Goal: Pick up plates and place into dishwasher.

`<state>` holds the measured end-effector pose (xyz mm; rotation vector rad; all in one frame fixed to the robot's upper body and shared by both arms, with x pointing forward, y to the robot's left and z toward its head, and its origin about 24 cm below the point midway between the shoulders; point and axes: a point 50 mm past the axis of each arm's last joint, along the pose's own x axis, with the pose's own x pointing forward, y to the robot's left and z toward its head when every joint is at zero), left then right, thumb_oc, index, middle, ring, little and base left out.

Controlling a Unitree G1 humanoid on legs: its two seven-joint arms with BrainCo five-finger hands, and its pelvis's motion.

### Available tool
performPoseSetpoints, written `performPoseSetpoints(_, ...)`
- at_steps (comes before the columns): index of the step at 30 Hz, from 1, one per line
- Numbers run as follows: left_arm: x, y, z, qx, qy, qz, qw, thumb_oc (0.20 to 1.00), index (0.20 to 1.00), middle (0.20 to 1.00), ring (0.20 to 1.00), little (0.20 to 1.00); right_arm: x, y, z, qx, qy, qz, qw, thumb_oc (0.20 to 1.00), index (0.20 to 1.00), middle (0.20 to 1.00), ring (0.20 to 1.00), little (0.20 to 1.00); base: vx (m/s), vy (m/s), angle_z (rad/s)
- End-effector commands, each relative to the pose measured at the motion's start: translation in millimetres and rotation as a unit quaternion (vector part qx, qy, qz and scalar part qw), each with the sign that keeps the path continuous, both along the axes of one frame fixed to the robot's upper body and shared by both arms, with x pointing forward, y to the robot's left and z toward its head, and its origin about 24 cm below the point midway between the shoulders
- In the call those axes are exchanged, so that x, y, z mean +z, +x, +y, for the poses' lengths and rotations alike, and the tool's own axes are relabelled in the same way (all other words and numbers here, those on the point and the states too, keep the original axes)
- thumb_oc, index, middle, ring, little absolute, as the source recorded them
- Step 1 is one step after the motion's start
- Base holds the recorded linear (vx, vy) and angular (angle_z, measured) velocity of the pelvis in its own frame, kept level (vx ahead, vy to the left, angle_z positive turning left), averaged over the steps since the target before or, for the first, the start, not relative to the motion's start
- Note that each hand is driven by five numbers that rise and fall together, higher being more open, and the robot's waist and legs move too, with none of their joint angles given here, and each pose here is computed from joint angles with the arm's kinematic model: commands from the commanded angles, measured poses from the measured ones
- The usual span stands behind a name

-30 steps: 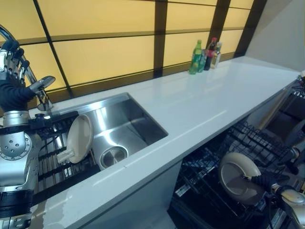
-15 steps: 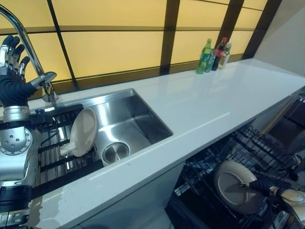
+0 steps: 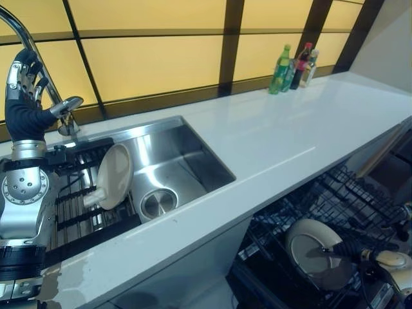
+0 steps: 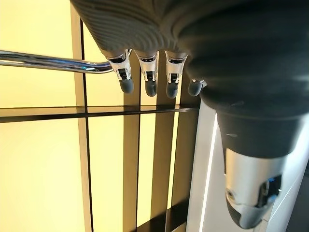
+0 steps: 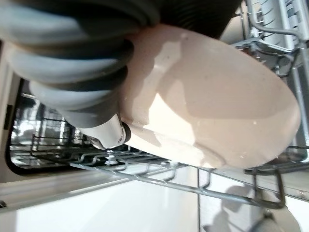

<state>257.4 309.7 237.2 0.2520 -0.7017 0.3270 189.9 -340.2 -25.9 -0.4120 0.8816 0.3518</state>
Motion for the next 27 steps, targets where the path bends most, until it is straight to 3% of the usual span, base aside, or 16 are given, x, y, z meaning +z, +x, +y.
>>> performPoseSetpoints(1,21,9,-16,-0.017,0.047,-0.026,0.998,1.000,1.000,1.000,1.000,1.000,22,27,-2,0.079,-0.043,-0.011,0.996,0.200,0.200,0.200,0.200,0.200,0.03,-0.023,0.07)
performPoseSetpoints(11,31,18,-27,-0.031,0.047,-0.025,0.998,1.000,1.000,1.000,1.000,1.000,-9,23,23,0.174,-0.097,0.085,0.976,0.200,0.200,0.200,0.200,0.200,0.01,-0.016,0.01)
performPoseSetpoints(18,26,17,-28,-0.038,0.047,-0.016,0.998,1.000,1.000,1.000,1.000,1.000,-31,7,36,0.160,-0.087,0.099,0.978,0.200,0.200,0.200,0.200,0.200,0.02,0.002,0.01)
performPoseSetpoints(19,25,17,-28,-0.038,0.046,-0.014,0.998,1.000,1.000,1.000,1.000,1.000,-33,6,37,0.156,-0.087,0.098,0.979,0.288,0.288,0.288,0.288,0.288,0.03,0.009,0.03)
performPoseSetpoints(20,25,17,-27,-0.038,0.045,-0.013,0.998,1.000,1.000,1.000,1.000,1.000,-35,5,38,0.151,-0.087,0.096,0.980,0.536,0.536,0.536,0.536,0.536,0.00,0.000,0.00)
performPoseSetpoints(21,24,17,-26,-0.037,0.044,-0.011,0.998,1.000,1.000,1.000,1.000,1.000,-37,3,38,0.147,-0.087,0.095,0.981,0.696,0.696,0.696,0.696,0.696,0.00,0.000,0.00)
performPoseSetpoints(22,24,17,-26,-0.037,0.044,-0.010,0.998,1.000,1.000,1.000,1.000,1.000,-37,3,38,0.145,-0.086,0.094,0.981,0.705,0.705,0.705,0.705,0.705,0.00,0.000,0.00)
performPoseSetpoints(24,22,16,-24,-0.037,0.044,-0.006,0.998,1.000,1.000,1.000,1.000,1.000,-39,-1,38,0.132,-0.086,0.089,0.983,1.000,1.000,1.000,1.000,1.000,0.00,0.000,0.00)
performPoseSetpoints(27,21,15,-22,-0.035,0.044,-0.002,0.998,1.000,1.000,1.000,1.000,1.000,-39,-3,36,0.119,-0.088,0.087,0.985,1.000,1.000,1.000,1.000,1.000,0.01,0.013,0.02)
